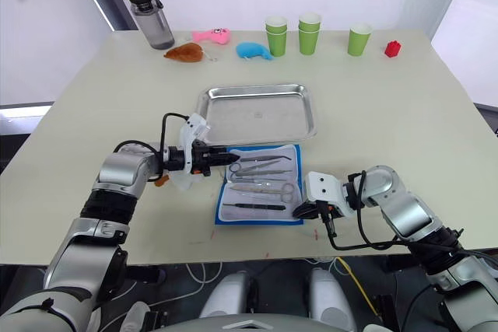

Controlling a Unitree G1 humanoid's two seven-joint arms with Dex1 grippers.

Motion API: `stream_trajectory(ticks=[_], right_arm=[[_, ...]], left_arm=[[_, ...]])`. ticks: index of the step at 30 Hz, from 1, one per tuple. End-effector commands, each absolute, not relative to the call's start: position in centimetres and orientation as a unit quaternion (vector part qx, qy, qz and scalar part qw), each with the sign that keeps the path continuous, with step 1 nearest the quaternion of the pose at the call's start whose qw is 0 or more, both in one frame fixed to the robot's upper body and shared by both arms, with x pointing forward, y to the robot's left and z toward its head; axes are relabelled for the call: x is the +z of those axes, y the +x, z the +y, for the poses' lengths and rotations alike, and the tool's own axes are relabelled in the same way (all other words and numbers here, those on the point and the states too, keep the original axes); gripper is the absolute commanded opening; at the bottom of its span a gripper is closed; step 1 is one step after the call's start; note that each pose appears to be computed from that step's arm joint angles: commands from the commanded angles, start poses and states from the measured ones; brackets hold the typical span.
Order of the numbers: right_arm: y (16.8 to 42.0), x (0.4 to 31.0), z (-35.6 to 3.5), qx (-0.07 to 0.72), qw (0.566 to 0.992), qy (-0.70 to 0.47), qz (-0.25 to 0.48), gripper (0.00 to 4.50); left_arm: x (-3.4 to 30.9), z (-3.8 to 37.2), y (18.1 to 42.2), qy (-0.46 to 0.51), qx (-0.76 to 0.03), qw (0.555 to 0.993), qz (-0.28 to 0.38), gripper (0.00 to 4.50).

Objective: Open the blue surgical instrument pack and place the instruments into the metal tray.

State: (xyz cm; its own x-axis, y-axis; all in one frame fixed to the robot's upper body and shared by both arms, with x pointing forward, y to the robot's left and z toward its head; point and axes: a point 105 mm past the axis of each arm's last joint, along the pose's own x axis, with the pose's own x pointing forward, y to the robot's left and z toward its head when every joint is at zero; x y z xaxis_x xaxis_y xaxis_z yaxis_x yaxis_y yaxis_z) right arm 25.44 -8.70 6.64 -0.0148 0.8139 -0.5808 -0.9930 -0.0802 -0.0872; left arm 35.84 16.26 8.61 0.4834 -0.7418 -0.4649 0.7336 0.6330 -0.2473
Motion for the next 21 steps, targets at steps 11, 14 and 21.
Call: stream_trajectory(ticks=[11, 14, 21], right_arm=[[24.7, 4.9, -9.3, 0.685, 0.651, -0.242, 0.218, 0.52], [24.8, 5.0, -9.3, 0.683, 0.652, -0.247, 0.216, 1.67], [24.7, 5.0, -9.3, 0.682, 0.656, -0.249, 0.209, 2.44]], left_arm=[[8.7, 18.2, 34.5, -0.047, -0.417, 0.865, 0.276, 1.48], [9.3, 18.2, 34.3, -0.052, -0.426, 0.864, 0.262, 1.48], [10.8, 18.1, 33.6, -0.049, -0.456, 0.859, 0.228, 1.48]])
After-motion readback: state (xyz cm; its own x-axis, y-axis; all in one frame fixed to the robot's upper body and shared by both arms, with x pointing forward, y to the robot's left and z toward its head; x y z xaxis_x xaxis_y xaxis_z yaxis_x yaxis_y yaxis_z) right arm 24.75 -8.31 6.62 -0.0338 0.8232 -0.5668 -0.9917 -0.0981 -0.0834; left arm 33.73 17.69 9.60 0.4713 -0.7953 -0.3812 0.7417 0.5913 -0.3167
